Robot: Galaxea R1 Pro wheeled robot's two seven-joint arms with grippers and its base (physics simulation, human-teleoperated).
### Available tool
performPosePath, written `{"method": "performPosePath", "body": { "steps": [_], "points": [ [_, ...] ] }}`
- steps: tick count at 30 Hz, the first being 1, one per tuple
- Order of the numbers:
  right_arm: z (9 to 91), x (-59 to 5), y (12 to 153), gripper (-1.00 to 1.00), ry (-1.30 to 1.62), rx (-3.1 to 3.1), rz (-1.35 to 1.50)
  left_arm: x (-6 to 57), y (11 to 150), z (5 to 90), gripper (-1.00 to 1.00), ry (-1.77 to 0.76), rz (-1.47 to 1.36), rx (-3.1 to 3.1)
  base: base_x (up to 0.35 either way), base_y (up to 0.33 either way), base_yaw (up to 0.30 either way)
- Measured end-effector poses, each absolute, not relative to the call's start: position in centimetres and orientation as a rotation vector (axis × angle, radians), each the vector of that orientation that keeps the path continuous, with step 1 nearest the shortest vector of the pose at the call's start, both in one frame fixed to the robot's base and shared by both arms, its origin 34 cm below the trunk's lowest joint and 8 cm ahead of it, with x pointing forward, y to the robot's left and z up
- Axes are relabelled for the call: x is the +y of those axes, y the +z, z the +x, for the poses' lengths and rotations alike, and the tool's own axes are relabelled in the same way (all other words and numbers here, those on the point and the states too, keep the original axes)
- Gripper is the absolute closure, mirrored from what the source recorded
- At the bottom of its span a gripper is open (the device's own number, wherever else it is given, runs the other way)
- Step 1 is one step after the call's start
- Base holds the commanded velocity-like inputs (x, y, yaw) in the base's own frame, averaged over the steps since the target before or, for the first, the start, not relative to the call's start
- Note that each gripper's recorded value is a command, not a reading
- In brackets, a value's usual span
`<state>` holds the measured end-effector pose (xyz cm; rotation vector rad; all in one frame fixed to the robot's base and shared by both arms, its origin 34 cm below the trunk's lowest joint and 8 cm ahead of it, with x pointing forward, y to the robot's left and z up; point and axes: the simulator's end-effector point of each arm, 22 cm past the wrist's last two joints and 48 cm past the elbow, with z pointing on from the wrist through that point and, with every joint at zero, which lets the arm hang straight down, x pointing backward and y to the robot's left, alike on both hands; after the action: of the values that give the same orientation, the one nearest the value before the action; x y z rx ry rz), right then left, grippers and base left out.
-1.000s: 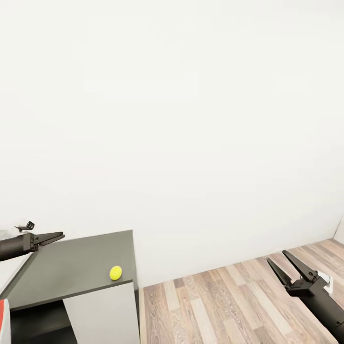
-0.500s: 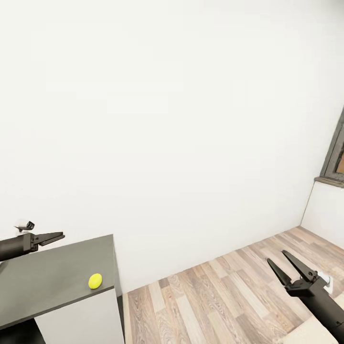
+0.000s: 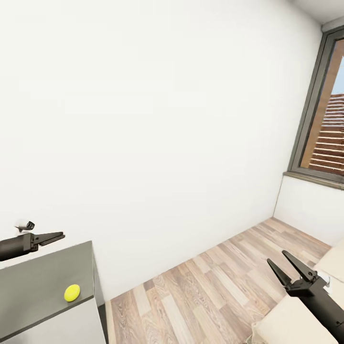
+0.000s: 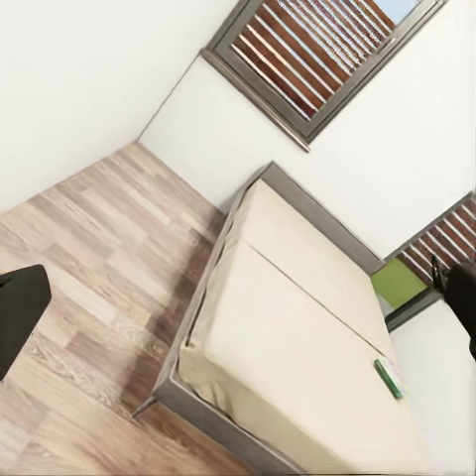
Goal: Put all the toys in the child's room - the three board games (two on the bed and one on the table), the two jigsaw puzzles on the table, and the tennis ball on the table - inside the toy box on the table in the child's room.
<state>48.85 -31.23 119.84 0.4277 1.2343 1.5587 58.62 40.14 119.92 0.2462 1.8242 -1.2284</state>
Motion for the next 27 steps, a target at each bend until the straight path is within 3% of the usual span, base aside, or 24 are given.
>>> {"method": "performPosePath", "body": {
  "steps": [27],
  "points": [
    [48.9, -31.3, 119.68, -1.0, 1.557, 1.238, 0.432, 40.03, 119.83, 58.62, -1.0, -1.23, 0.247, 1.826, 0.0, 0.0, -0.278]
  ]
}}
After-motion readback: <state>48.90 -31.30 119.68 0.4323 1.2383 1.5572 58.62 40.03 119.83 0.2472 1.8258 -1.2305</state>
